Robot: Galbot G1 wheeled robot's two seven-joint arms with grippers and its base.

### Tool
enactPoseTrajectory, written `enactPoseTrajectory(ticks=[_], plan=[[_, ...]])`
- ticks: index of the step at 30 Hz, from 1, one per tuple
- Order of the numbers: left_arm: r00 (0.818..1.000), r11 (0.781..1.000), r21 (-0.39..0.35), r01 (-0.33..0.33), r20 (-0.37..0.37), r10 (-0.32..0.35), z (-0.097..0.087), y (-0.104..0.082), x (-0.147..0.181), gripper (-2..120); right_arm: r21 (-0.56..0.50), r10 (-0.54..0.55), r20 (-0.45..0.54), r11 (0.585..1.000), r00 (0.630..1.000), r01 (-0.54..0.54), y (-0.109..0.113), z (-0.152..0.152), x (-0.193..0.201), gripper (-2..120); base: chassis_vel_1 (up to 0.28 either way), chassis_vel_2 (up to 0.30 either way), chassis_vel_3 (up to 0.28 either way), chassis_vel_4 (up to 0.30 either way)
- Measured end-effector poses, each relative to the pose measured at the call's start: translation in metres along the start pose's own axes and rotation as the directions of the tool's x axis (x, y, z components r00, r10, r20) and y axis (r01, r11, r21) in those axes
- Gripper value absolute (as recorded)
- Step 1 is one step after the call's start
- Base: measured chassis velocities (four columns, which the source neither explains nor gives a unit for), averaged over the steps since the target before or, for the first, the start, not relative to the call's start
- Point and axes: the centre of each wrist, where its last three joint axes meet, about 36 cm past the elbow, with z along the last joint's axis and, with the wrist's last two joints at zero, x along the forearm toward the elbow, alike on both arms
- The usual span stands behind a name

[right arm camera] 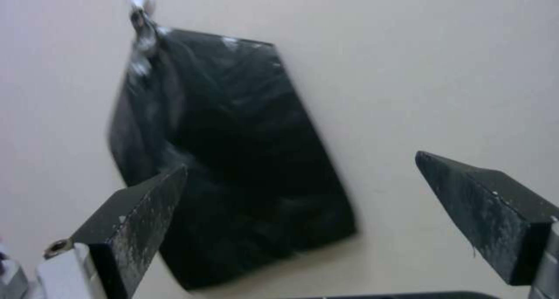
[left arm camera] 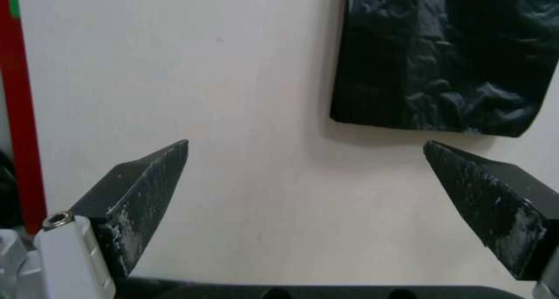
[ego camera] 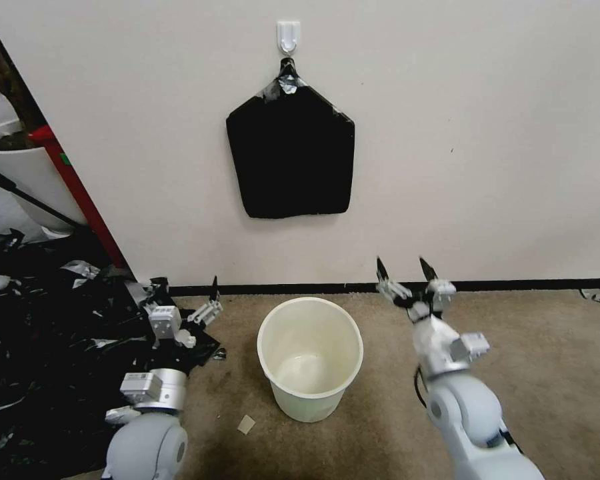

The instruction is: Place a trash bag onto the trash bin.

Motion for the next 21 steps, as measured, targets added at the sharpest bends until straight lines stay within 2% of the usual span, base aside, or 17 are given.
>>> enactPoseTrajectory(ticks=[1, 2, 5, 6, 10, 11, 13, 15, 16, 19, 21], plan=[[1.0, 1.0, 0.009, 0.0, -0.001, 0.0, -0.001, -0.002, 0.001, 100, -0.049, -0.025, 0.005, 0.998, 1.0, 0.025, 0.004, 0.003, -0.015, 100, 0.0, 0.0, 0.0, 0.0], [1.0, 1.0, 0.009, 0.0, -0.001, 0.0, -0.001, -0.002, 0.001, 100, -0.049, -0.025, 0.005, 0.998, 1.0, 0.025, 0.004, 0.003, -0.015, 100, 0.0, 0.0, 0.0, 0.0], [1.0, 1.0, 0.001, -0.009, -0.003, 0.009, -0.001, -0.002, 0.003, 100, -0.129, -0.073, 0.03, 0.989, 0.997, 0.076, 0.009, 0.012, -0.062, 100, 0.0, 0.0, 0.0, 0.0], [1.0, 1.0, 0.001, -0.009, -0.003, 0.009, -0.001, -0.002, 0.003, 100, -0.129, -0.073, 0.03, 0.989, 0.997, 0.076, 0.009, 0.012, -0.062, 100, 0.0, 0.0, 0.0, 0.0], [1.0, 1.0, -0.004, -0.003, 0.008, 0.003, 0.0, 0.0, 0.006, 100, -0.266, -0.101, 0.067, 0.957, 0.993, 0.116, 0.025, 0.021, -0.141, 100, 0.0, 0.0, 0.0, 0.0], [1.0, 1.0, -0.004, -0.003, 0.008, 0.003, 0.0, 0.0, 0.006, 100, -0.266, -0.101, 0.067, 0.957, 0.993, 0.116, 0.025, 0.021, -0.141, 100, 0.0, 0.0, 0.0, 0.0], [1.0, 1.0, -0.011, 0.007, 0.01, -0.007, 0.0, 0.003, 0.005, 100, -0.364, -0.114, 0.079, 0.921, 0.99, 0.135, 0.041, 0.016, -0.172, 100, 0.0, 0.0, 0.0, 0.0], [1.0, 0.999, -0.019, 0.027, 0.013, -0.027, 0.0, 0.005, 0.005, 100, -0.469, -0.144, 0.093, 0.866, 0.985, 0.171, 0.068, 0.0, -0.202, 100, 0.0, 0.0, 0.0, 0.0], [1.0, 0.999, -0.019, 0.027, 0.013, -0.027, 0.0, 0.005, 0.005, 100, -0.469, -0.144, 0.093, 0.866, 0.985, 0.171, 0.068, 0.0, -0.202, 100, 0.0, 0.0, 0.0, 0.0], [0.999, 0.998, -0.023, 0.052, 0.008, -0.052, 0.002, 0.006, 0.007, 100, -0.547, -0.203, 0.089, 0.808, 0.975, 0.218, 0.094, -0.016, -0.222, 100, 0.0, 0.0, 0.0, 0.0], [0.998, 0.998, -0.024, 0.055, 0.003, -0.055, 0.003, 0.007, 0.008, 100, -0.552, -0.233, 0.068, 0.801, 0.97, 0.231, 0.097, -0.02, -0.229, 100, 0.0, 0.0, 0.0, 0.0]])
